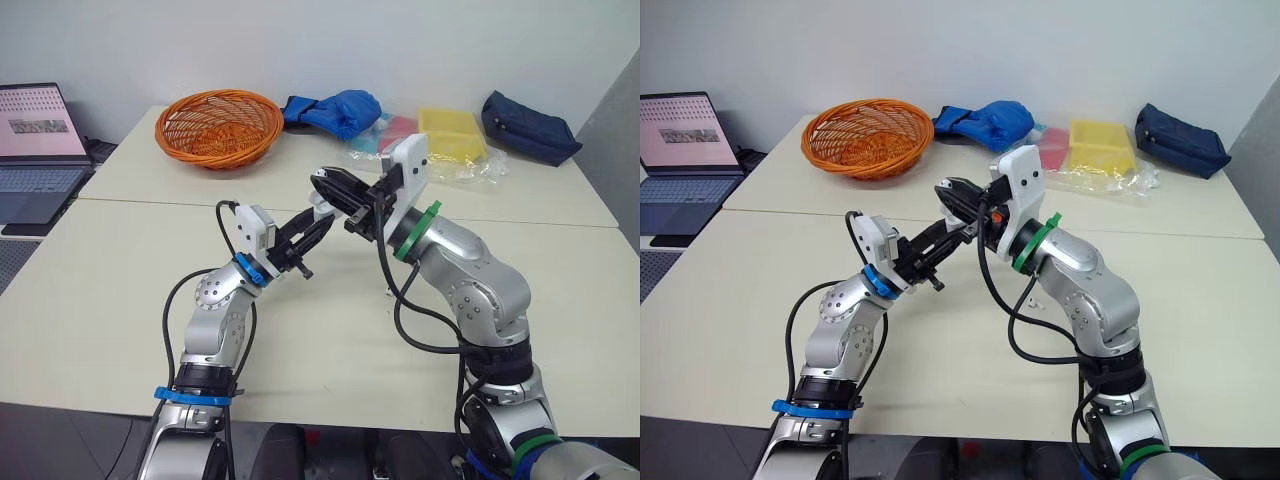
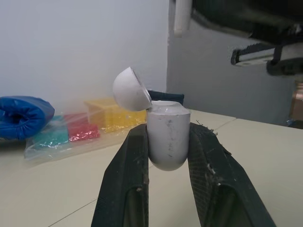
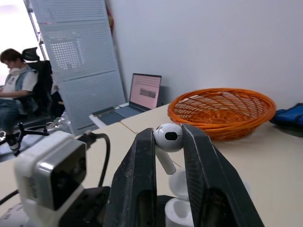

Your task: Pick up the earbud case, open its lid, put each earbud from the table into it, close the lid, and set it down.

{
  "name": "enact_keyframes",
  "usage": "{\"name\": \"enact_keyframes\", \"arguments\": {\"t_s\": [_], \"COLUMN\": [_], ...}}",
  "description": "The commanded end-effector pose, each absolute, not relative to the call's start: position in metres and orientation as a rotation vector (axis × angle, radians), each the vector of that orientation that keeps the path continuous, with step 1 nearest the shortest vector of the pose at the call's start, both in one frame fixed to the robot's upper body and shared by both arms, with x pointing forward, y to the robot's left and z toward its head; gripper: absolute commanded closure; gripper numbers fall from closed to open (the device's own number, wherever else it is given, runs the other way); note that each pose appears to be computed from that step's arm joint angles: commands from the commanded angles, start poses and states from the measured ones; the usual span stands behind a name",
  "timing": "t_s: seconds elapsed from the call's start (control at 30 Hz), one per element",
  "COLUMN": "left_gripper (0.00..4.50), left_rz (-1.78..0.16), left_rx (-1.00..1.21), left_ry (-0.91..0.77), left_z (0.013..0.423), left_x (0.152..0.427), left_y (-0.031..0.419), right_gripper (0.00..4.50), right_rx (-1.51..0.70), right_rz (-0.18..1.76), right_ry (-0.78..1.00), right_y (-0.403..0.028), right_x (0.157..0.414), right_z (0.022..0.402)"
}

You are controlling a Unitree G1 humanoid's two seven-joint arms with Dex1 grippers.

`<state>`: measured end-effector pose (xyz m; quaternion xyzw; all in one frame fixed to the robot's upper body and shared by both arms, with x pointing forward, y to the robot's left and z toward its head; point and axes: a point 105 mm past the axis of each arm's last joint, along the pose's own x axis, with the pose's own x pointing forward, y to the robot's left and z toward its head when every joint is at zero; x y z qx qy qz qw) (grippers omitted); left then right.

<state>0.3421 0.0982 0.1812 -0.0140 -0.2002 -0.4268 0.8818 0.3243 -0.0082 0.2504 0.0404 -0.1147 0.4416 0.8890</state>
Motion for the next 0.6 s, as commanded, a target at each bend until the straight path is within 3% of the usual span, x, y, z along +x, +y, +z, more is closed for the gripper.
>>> {"name": "enact_keyframes", "arguments": {"t_s": [0.03, 0.6], "left_gripper": [3.73, 3.73], "left_rz": [-0.91, -0.906], "left_rx": [-0.023, -0.019], "left_ry": [-0.483, -0.524], "left_z": [0.193, 0.194], "left_x": [0.335, 0.336], "left_y": [0.094, 0.093], "right_gripper": [4.09, 4.09], "right_rx": [0.085, 0.111], "right_rz": [0.89, 0.921], "right_ry": [-0.271, -0.188], "right_y": [-0.012, -0.002], "right_x": [0.325, 0.319], "right_z": [0.254, 0.236]}}
